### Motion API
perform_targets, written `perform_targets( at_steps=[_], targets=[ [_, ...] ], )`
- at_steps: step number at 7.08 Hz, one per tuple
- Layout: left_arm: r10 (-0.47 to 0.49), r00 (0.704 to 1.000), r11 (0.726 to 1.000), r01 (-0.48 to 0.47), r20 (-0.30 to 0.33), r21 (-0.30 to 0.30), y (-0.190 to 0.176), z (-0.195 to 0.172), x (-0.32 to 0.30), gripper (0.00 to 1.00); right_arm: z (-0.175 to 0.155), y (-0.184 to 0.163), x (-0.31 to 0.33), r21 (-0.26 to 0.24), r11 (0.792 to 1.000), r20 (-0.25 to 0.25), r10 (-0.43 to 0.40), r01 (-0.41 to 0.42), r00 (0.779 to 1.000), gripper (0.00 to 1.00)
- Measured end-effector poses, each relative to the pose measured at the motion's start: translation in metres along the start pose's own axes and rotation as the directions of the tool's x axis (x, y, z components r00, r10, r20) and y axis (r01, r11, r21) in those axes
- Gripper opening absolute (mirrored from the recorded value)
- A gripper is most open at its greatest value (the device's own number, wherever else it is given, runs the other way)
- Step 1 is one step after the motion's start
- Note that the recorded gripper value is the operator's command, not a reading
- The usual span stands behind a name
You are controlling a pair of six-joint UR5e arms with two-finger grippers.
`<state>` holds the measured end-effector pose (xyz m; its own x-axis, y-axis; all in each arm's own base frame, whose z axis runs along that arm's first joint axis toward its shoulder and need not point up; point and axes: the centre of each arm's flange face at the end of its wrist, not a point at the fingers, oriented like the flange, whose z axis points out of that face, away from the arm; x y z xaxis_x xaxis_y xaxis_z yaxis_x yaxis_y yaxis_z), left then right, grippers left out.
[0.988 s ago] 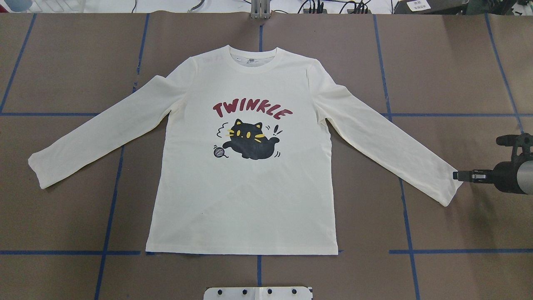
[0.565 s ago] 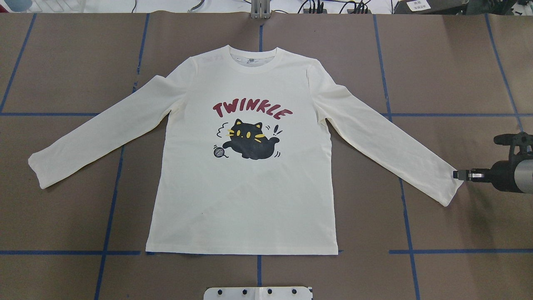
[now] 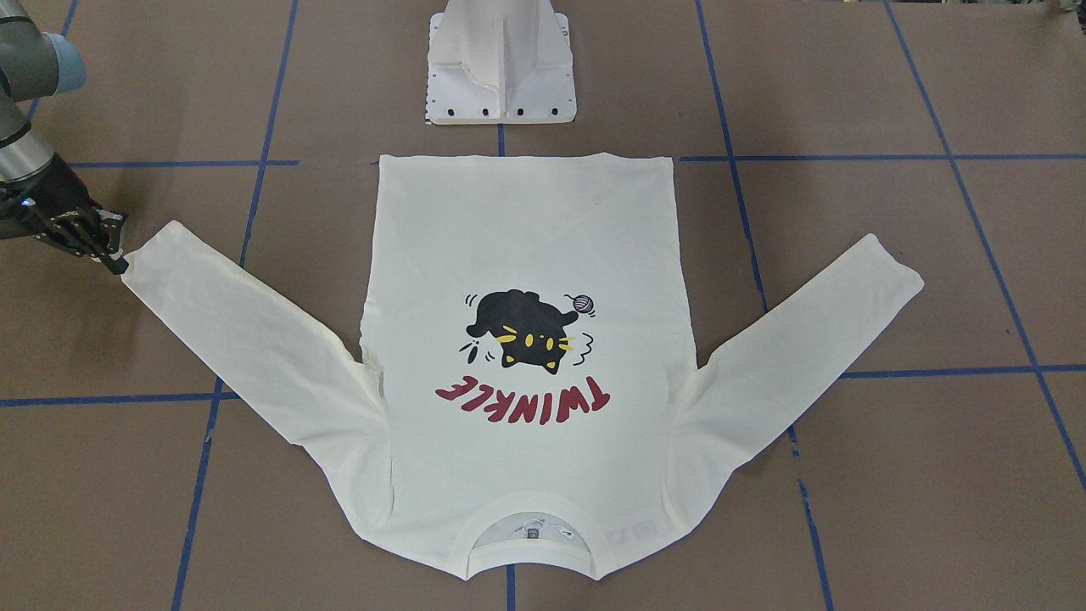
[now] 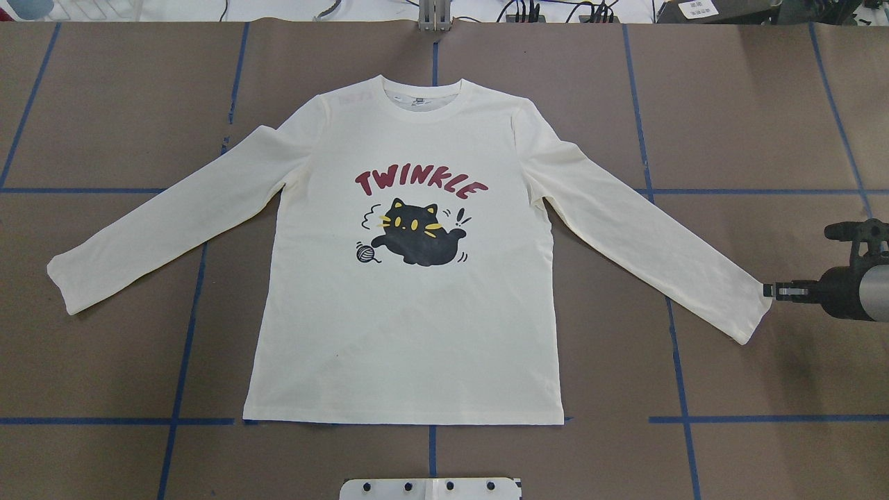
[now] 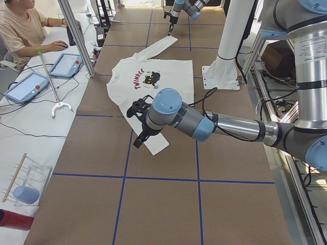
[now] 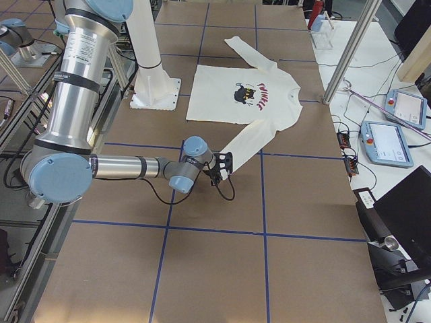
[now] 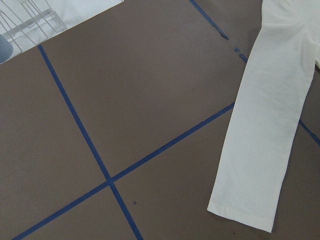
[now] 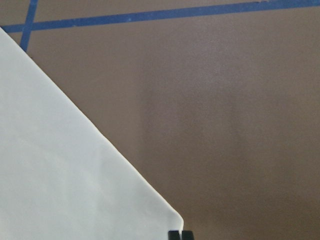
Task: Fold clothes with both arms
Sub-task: 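Lower the right gripper to the cuff of the sleeve nearest it and grasp, then carry the grasped sleeve across the shirt front toward the collar with the right gripper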
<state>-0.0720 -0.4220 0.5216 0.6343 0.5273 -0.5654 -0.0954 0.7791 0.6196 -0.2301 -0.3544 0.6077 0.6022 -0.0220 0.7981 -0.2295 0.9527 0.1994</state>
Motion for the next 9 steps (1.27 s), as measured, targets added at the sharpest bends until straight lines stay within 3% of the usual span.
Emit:
perform_targets(
  at_steps=[3,6,7,9],
  targets=[
    [0.0,1.0,1.0,0.0,0.0,0.0,0.0,0.0,0.0,1.0,-0.041,-0.032,-0.081,-0.025,0.999,-0.06,0.028,-0.03,0.998,0.0],
    [-0.001,1.0,1.0,0.001,0.0,0.0,0.0,0.0,0.0,1.0,-0.069,-0.122,-0.241,-0.011,0.998,-0.096,0.059,-0.06,0.994,0.0],
    [-0.001,1.0,1.0,0.001,0.0,-0.001,0.0,0.0,0.0,1.0,-0.087,-0.155,-0.314,0.003,0.998,-0.097,0.056,-0.056,0.994,0.0],
    [-0.005,1.0,1.0,0.005,-0.001,-0.003,0.001,0.001,-0.001,1.0,-0.12,-0.197,-0.424,0.052,0.998,-0.031,0.027,-0.025,0.999,0.0]
  ],
)
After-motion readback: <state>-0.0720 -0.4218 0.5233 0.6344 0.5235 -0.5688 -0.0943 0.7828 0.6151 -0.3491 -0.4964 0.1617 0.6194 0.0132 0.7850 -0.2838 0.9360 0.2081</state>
